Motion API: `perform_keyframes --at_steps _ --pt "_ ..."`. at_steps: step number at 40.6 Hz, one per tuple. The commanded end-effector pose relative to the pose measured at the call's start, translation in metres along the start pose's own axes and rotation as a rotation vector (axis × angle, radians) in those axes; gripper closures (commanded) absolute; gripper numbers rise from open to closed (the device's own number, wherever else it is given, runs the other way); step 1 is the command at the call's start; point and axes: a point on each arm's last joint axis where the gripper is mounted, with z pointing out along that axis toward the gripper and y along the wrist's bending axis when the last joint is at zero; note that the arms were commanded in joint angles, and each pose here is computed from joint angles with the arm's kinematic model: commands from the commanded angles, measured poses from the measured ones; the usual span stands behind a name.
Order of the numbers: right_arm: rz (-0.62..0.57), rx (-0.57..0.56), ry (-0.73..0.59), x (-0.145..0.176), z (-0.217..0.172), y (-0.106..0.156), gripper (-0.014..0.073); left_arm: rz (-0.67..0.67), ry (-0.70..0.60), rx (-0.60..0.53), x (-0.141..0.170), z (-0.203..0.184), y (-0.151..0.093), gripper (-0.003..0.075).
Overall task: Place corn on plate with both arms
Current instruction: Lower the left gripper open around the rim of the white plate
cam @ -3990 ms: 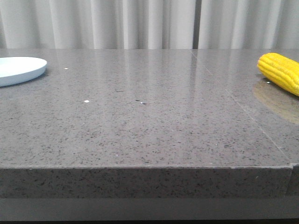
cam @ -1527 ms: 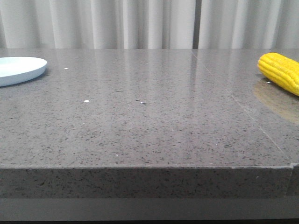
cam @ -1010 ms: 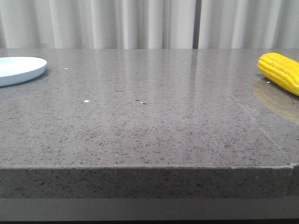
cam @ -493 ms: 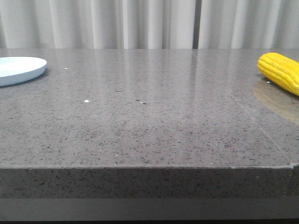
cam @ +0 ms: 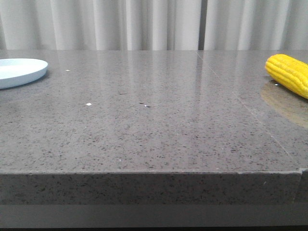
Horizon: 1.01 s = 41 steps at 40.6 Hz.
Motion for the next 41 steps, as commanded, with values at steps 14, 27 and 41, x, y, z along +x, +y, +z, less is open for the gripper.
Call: perform_keyframes --at_steps 14,27,41 --pt "0.0 -0.006 -0.082 -0.012 -0.003 0.001 -0.0069 -0.111 -0.021 0.15 -0.058 0.069 0.027 0.0174" --pt "0.0 -0.006 -0.082 -0.012 -0.003 0.001 -0.0069 -0.124 0.016 0.167 -0.076 0.114 0.032 0.0174" --pt "0.0 -0.006 -0.082 -0.012 -0.003 0.001 -0.0069 -0.142 0.031 0.19 -0.082 0.132 0.032 0.047"
